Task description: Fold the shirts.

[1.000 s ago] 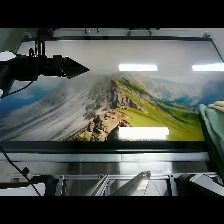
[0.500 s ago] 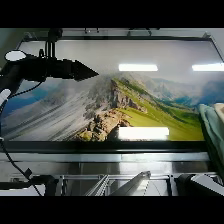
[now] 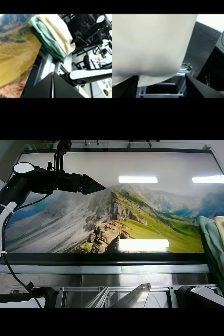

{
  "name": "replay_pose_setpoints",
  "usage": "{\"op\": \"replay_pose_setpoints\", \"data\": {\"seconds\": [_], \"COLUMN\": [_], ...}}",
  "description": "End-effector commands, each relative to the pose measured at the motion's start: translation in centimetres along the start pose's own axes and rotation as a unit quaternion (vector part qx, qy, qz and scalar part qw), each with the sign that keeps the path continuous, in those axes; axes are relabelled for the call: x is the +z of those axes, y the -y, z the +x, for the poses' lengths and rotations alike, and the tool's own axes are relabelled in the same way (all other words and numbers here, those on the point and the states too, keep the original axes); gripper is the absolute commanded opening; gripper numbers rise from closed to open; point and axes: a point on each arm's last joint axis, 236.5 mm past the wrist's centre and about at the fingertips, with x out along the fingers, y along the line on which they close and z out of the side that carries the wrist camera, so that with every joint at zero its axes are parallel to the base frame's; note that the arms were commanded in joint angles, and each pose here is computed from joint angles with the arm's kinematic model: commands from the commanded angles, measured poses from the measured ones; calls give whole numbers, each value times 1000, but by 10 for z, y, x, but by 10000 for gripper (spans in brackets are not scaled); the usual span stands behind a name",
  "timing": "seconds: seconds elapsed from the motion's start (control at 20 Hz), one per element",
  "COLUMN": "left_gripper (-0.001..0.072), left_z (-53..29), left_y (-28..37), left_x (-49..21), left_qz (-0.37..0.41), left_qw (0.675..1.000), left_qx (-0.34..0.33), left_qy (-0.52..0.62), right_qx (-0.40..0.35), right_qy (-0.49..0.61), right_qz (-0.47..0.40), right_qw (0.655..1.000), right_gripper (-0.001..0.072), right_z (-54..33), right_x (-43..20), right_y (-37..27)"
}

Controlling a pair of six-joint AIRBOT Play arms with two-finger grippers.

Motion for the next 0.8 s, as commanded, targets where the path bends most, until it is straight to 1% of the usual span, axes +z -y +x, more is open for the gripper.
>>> {"op": "replay_pose_setpoints", "data": {"seconds": [0.0,0.05,0.1,0.2,0.25,0.3,0.35,0.45,0.55,0.6,0.75], "left_gripper": [14,14,14,14,13,13,13,12,11,11,10], "left_z": [1,1,1,1,1,1,-2,-17,-40,-51,-61], "left_y": [-1,-1,-1,0,0,0,0,5,13,19,36], "left_x": [1,2,2,2,2,2,4,18,35,35,14], "left_qz": [1,1,1,6,10,10,12,27,26,17,-18], "left_qw": [1000,1000,1000,1000,1000,1000,1000,999,999,999,1000], "left_qx": [3,2,1,1,1,1,3,9,17,13,6], "left_qy": [3,3,4,3,4,4,6,17,30,25,14], "right_qx": [41,76,115,188,228,270,326,430,512,527,532], "right_qy": [-12,-18,-24,-18,-6,8,34,82,111,110,98], "right_qz": [21,17,11,2,-3,-13,-41,-97,-185,-227,-364], "right_qw": [999,997,993,982,974,963,944,894,831,812,759], "right_gripper": [483,359,305,305,277,178,13,19,19,19,18], "right_z": [-5,-11,-19,-39,-52,-68,-90,-140,-190,-203,-217], "right_x": [-7,-10,-15,-24,-26,-29,-29,-38,-72,-96,-191], "right_y": [-18,-34,-52,-83,-99,-116,-139,-187,-235,-254,-297]}}
